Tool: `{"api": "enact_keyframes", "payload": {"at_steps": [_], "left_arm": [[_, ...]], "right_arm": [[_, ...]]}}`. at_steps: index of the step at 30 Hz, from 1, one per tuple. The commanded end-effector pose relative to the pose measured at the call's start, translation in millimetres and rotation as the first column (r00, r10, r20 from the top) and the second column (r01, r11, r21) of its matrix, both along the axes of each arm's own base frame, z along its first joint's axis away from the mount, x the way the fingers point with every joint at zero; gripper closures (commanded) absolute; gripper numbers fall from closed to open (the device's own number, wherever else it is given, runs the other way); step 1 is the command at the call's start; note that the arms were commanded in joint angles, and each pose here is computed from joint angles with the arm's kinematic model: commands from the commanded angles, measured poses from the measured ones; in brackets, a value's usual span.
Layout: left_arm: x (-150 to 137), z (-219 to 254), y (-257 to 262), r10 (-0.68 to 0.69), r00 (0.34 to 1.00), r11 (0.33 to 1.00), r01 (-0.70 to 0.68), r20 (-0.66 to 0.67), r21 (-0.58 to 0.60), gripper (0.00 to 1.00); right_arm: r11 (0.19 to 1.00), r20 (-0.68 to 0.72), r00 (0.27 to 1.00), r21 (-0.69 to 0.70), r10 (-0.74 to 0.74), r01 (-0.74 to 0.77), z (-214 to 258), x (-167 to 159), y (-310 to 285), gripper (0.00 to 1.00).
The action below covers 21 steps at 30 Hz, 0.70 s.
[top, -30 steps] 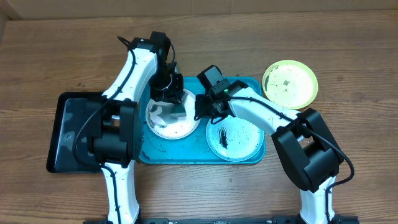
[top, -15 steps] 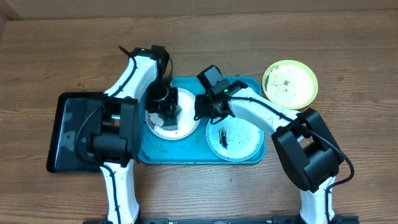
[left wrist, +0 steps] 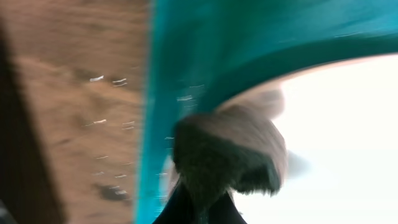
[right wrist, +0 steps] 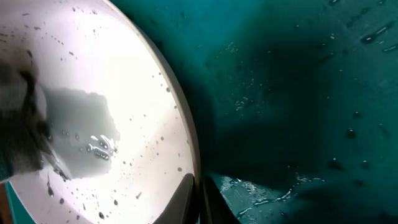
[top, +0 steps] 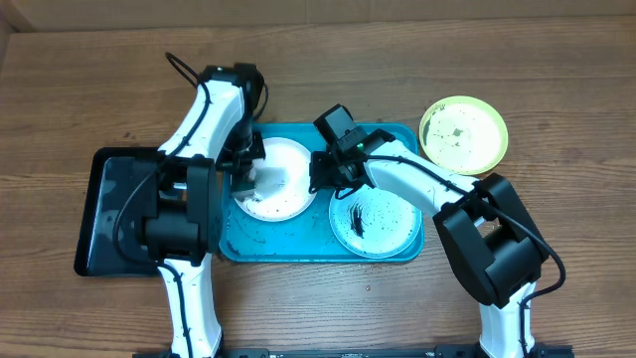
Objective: Clean dirty plates on tray and stack at the side
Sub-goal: 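Scrub the upper white plate with the sponge in the left gripper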
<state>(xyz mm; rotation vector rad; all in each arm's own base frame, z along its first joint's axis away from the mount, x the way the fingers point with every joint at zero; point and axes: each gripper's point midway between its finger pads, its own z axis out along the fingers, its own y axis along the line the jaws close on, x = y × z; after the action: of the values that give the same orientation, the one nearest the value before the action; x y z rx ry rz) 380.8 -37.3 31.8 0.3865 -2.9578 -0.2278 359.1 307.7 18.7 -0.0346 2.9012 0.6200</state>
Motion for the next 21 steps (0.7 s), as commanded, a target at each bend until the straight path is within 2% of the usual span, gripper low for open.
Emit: {"api": "enact_keyframes", "payload": {"at_steps": [1,2,4,14,17,21], "left_arm": [[5.4,10.7,-49.0,-0.008,1.0,0.953,0.01,0.008,-0.303,0.96],[3.5,11.7,-60.5,-0.032,0.999,0.931,0.031,0.004,-0.364,0.96],[-2.1,12.0,-72.9,-0.052,0.999,0.909,0.043,-0.011,-0.414,0.96],[-32.3,-26.3,-91.8,-0.126,0.99,0.917,0.093,-0.059,-0.387,0.96],[-42.9,-44.8,-73.2,-0.128,0.988,0.957,0.102,-0.082,-0.272,0.96],[-51.2,-56.3,-24.2,-0.056,0.994,0.998,0.058,-0.099,0.018,0.96]], "right_arm": [[1.0,0.015,1.0,0.005,-0.011,0.011,3.1,7.2,-0.7,0.96],[1.0,0.018,1.0,0.007,-0.011,0.011,3.4,7.7,-0.3,0.96],[1.0,0.018,1.0,0.016,-0.009,0.008,4.2,7.9,1.3,0.96],[0.999,0.015,1.0,0.036,-0.004,0.004,5.9,7.8,4.8,0.96],[0.999,0.016,1.0,0.036,-0.004,0.003,6.0,7.9,4.9,0.96],[0.999,0.016,1.0,0.036,-0.005,0.004,6.0,8.2,4.6,0.96]]}}
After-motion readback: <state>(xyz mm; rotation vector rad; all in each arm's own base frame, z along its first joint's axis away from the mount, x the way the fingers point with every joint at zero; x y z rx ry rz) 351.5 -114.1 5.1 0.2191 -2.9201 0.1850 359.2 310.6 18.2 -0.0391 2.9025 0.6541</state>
